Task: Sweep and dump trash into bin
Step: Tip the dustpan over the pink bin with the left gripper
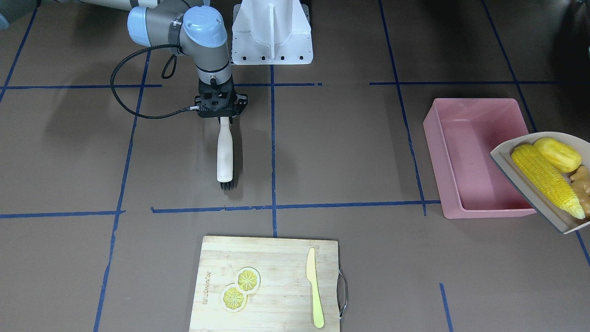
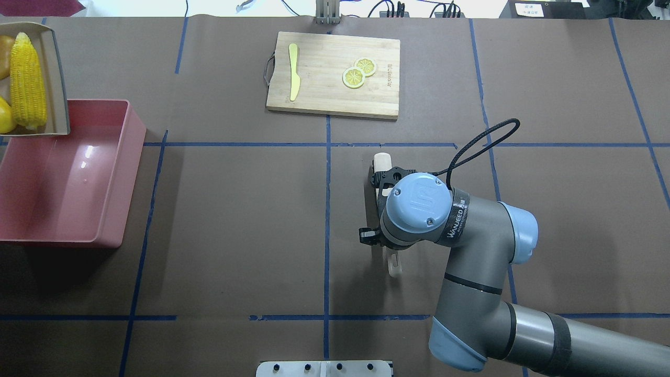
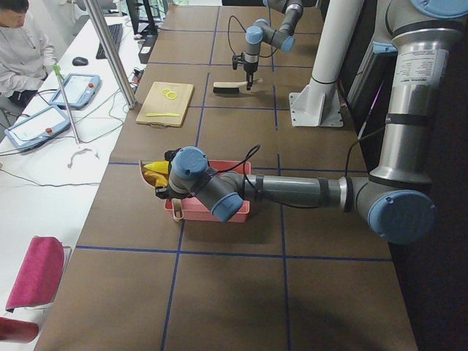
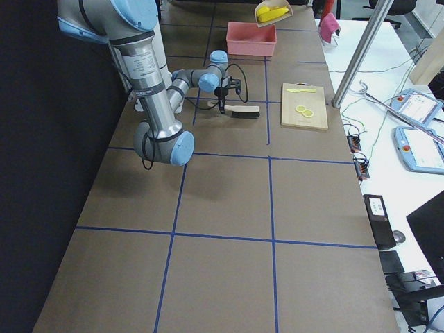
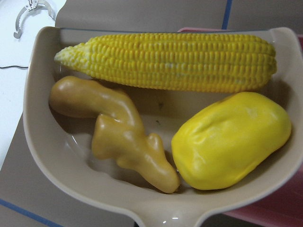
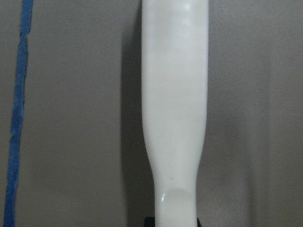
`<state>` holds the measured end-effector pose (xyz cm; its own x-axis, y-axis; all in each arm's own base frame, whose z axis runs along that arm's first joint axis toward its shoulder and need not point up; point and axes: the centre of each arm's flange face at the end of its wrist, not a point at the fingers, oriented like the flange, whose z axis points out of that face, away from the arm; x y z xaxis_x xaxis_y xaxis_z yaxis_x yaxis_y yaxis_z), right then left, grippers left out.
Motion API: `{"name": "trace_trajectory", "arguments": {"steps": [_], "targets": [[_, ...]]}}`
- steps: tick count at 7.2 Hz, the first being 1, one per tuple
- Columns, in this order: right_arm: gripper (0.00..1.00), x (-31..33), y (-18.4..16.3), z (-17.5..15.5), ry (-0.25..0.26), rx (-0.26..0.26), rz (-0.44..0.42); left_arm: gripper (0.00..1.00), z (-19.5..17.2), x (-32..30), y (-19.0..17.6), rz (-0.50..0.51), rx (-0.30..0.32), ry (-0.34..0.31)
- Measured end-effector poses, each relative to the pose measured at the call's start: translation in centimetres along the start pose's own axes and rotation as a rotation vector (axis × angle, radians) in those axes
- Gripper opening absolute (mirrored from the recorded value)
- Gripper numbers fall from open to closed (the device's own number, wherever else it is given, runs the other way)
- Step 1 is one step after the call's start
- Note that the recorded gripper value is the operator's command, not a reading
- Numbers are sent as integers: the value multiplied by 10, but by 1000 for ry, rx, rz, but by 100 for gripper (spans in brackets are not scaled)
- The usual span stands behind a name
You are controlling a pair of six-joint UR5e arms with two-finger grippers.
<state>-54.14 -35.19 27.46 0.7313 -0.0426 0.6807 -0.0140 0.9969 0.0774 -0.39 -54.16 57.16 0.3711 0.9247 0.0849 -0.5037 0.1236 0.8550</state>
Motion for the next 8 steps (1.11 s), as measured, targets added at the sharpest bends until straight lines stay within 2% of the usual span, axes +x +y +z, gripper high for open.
{"name": "trace_trajectory", "arguments": {"steps": [2,4,8], "targets": [[0,1,0,0,0,0,0,0,1,-8,10,110,-101,-38],[0,1,0,0,0,-1,0,0,3,-14,18,232,-193,-44],[0,2,-1,0,0,-1,2,0,1,-21,7,383,-231,-48]]}}
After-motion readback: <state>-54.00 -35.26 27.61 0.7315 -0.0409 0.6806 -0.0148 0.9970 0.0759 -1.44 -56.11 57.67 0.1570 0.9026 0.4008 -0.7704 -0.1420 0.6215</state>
